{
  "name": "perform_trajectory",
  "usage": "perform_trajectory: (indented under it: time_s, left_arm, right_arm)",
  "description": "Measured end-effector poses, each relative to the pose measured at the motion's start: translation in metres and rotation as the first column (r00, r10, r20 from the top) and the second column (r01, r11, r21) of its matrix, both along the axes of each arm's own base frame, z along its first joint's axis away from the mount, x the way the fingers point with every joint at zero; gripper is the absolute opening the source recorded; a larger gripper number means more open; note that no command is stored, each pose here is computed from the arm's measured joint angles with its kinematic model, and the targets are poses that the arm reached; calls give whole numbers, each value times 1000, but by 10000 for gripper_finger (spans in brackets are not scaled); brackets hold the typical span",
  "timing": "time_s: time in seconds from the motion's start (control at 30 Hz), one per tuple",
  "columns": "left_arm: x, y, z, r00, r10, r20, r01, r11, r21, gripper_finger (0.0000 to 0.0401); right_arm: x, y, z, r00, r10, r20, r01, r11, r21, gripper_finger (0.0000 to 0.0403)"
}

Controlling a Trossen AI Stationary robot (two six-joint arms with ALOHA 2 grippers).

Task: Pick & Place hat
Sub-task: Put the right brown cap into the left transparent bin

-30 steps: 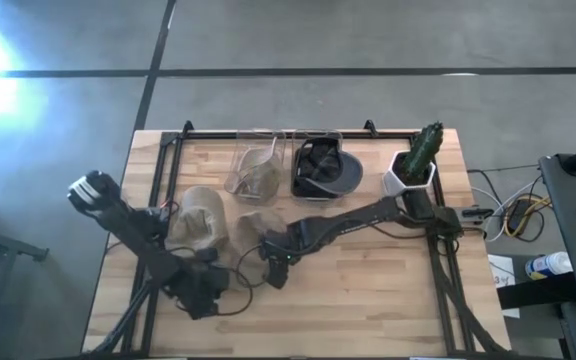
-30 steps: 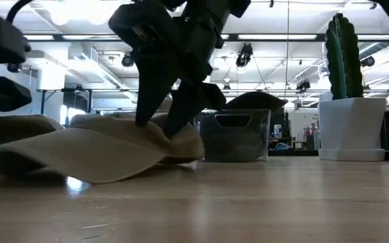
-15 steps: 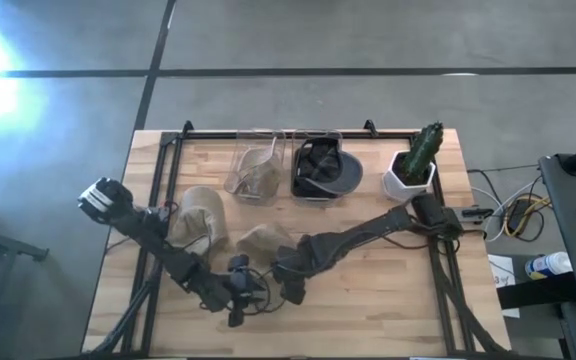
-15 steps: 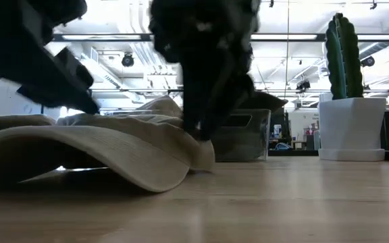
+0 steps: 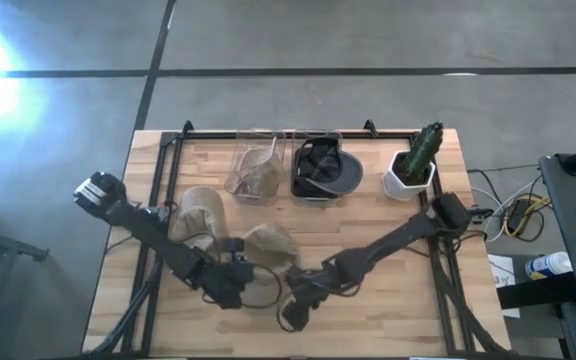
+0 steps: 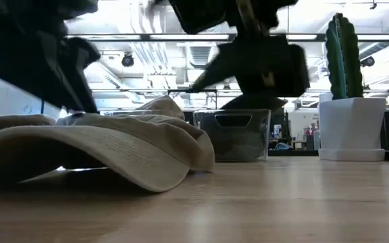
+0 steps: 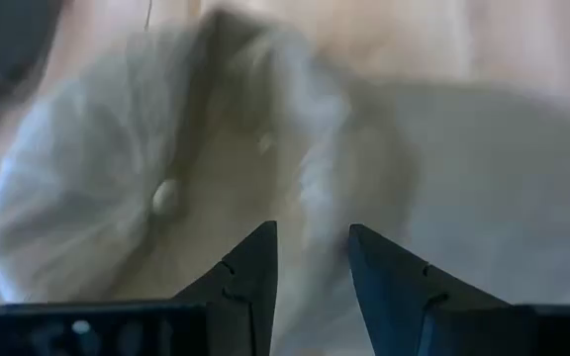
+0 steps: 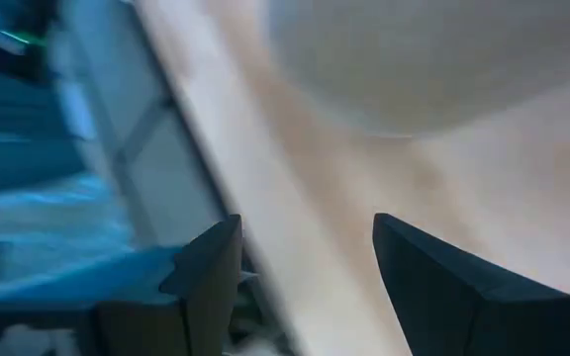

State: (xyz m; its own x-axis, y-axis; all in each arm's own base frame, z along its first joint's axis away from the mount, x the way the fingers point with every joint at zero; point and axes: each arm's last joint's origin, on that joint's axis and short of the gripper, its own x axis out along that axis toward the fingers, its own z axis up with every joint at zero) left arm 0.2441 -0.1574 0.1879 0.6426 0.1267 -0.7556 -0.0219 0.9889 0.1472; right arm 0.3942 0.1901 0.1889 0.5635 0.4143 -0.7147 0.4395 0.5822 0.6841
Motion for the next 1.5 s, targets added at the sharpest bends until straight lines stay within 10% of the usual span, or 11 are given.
perform_trajectory:
  time_s: [0.4,0.63,0.87,1.5]
  left_arm:
    - [-11,10,-22,987,47,-156,-69,988,-138,121]
    - [-10,4,-23,944,267,-193,-324,859,-397,121]
    - [-4,-4,-19,932,333,-142,-357,779,-516,121]
    - [-18,-26,-18,958,216,-189,-286,772,-567,121]
  right_arm:
    - [8,23,-40,971,-239,-23,240,961,135,224]
    - [31,35,-57,958,-284,-41,287,944,161,224]
    - [47,40,-54,921,-390,-17,388,911,142,224]
    - [36,9,-34,822,-569,-5,569,822,-16,224]
